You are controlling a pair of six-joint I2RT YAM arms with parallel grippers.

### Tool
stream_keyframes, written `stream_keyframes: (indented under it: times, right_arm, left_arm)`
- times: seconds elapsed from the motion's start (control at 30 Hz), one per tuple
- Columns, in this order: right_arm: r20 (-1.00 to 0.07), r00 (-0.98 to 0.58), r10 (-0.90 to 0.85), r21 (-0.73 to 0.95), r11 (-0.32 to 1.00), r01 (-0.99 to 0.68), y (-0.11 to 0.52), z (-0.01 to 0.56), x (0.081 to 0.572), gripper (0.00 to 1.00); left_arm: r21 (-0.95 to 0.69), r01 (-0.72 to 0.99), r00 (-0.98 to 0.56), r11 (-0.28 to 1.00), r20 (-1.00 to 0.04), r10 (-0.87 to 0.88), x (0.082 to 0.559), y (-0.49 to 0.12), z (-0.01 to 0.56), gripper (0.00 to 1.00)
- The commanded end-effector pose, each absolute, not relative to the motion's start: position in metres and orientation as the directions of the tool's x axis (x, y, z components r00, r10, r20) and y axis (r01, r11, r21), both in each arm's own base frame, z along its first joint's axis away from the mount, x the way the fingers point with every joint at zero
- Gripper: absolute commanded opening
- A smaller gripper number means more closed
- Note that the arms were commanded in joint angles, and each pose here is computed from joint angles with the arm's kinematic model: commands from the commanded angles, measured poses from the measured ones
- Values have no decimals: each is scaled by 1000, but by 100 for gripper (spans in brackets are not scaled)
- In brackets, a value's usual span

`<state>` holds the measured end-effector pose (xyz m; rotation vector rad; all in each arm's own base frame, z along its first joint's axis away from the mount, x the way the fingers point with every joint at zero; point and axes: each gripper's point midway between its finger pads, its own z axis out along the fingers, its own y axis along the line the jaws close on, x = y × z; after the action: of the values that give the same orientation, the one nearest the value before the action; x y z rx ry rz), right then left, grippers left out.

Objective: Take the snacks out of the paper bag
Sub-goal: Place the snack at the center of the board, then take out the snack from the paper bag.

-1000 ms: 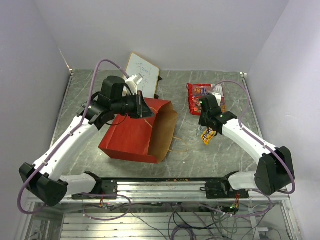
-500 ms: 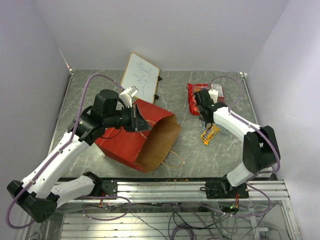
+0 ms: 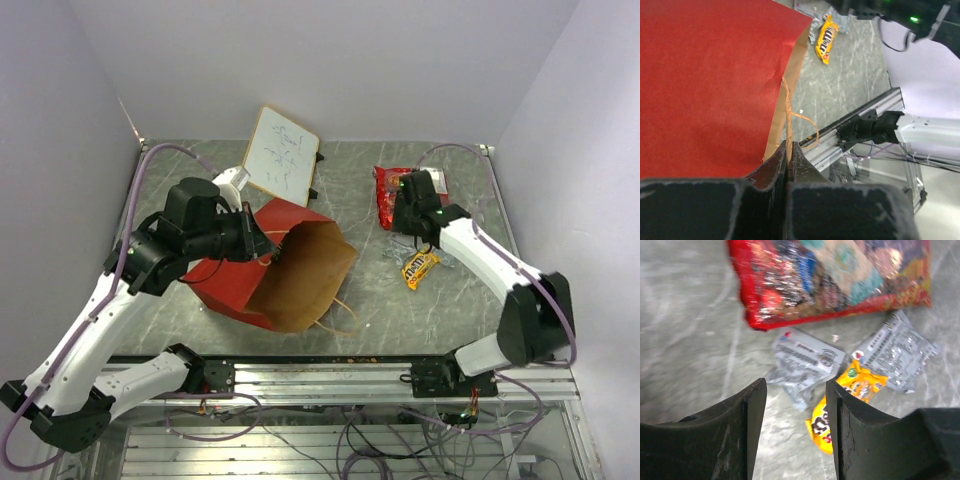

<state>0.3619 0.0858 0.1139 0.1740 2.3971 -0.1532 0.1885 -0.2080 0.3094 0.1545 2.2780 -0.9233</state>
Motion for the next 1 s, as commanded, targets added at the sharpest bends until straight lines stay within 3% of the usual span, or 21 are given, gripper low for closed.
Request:
stream_keyframes:
  times: [0.0,0.17,0.3,0.47,0.53,0.8,0.97]
  right_arm:
    - [-743,-669,35,118,990,-79,128,155,354,51]
    - [-874,-480,-74,179,869,-462,187,206,311,54]
    - [-943,-257,-211,32,710,-704,224,229,270,55]
    - [-932,52,-359,-190,360,-914,285,226,204,54]
    - [-922,161,-353,-256,244,-935,305,229,182,54]
    - [-895,369,-251,-408,126,-904,342,221,152,57]
    - [-859,451,-244,-496,176,-850,385,212,161,59]
  left_arm:
    - [-529,285,-727,799,-662,-179,191,-186,312,7]
    - [-549,272,-719,791,-662,-212,193,-187,313,7]
    - [-549,264,-704,793,-672,-230,198,-186,317,7]
    - [-557,264,-703,787,-670,-239,204,-192,323,7]
    - [-564,254,-706,786,-663,-248,206,-193,322,7]
    - [-619,261,-683,741,-661,-312,208,-199,338,7]
    - [-645,316,-708,696,-648,-279,196,-207,340,7]
